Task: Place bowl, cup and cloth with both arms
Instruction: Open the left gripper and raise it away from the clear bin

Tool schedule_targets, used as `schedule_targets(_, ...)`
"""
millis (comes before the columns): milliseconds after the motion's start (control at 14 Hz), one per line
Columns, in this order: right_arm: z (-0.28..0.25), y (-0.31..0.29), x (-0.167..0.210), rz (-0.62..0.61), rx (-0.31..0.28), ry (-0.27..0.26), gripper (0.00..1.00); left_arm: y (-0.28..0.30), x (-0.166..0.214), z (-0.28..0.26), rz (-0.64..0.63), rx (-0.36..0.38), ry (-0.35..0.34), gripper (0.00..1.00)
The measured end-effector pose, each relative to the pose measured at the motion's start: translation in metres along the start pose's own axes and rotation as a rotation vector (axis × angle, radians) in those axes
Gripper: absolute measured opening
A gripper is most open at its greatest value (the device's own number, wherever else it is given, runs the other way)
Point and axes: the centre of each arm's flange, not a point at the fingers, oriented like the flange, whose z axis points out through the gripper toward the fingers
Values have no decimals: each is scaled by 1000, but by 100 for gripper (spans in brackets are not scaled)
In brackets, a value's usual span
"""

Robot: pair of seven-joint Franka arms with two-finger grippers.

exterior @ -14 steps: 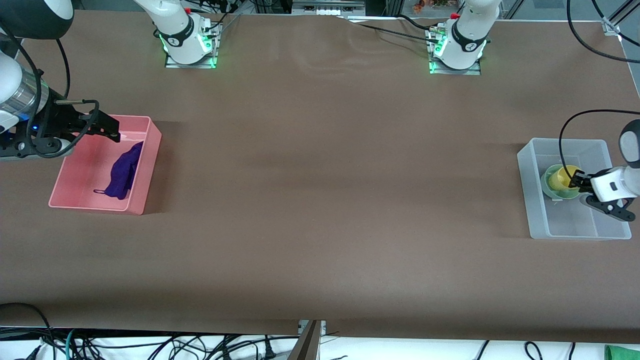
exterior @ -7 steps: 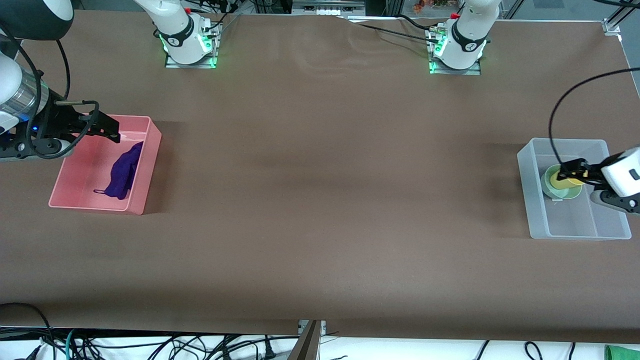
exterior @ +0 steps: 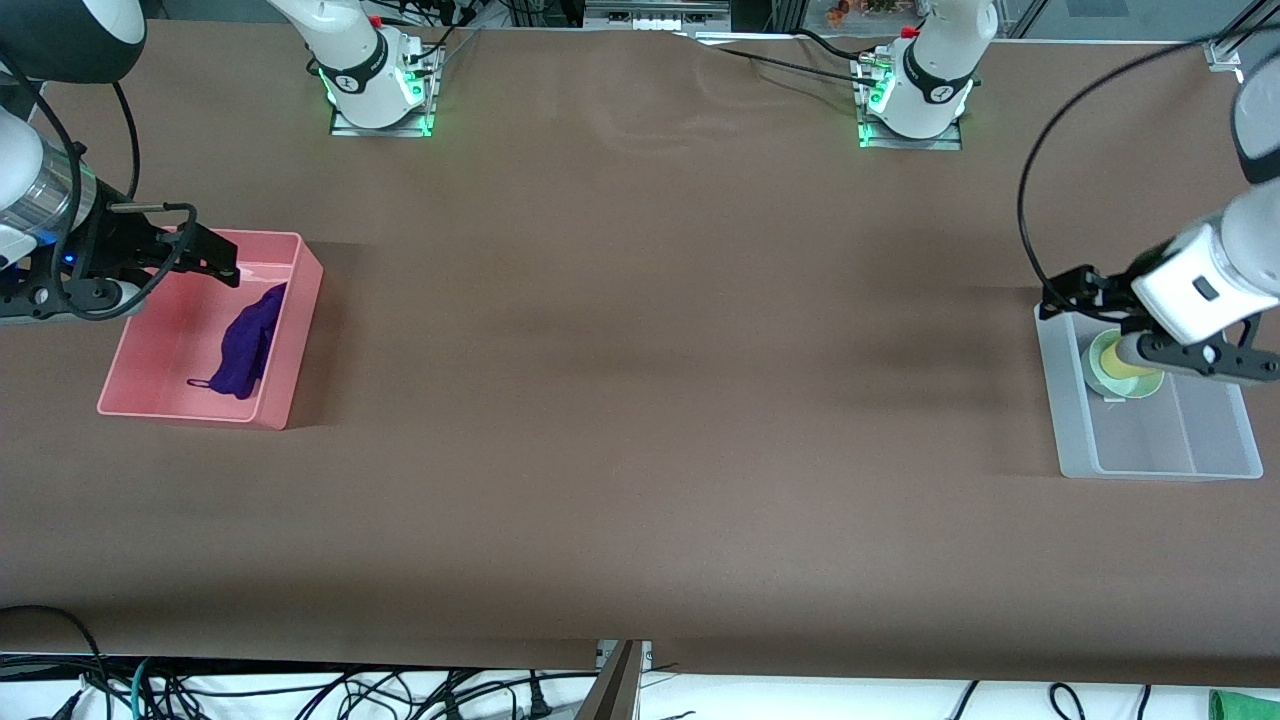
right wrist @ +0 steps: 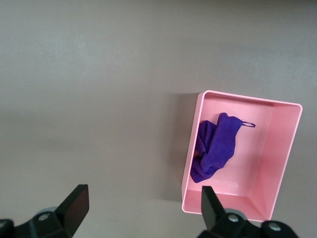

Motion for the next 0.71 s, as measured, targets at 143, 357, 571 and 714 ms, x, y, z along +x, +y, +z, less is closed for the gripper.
schedule_targets(143, 0, 0, 0, 0, 0, 0, 100, 20, -12, -18, 0, 23, 25, 100)
schedule_targets(357, 0, 0, 0, 0, 0, 0, 100, 30, -23, -17, -11, 38, 56, 100)
schedule_targets(571, 0, 0, 0, 0, 0, 0, 100, 25, -29, -10, -23, 42, 68, 100)
schedule_targets(714, 0, 0, 0, 1, 0, 0, 100, 25, -31, -7, -33, 42, 66, 100)
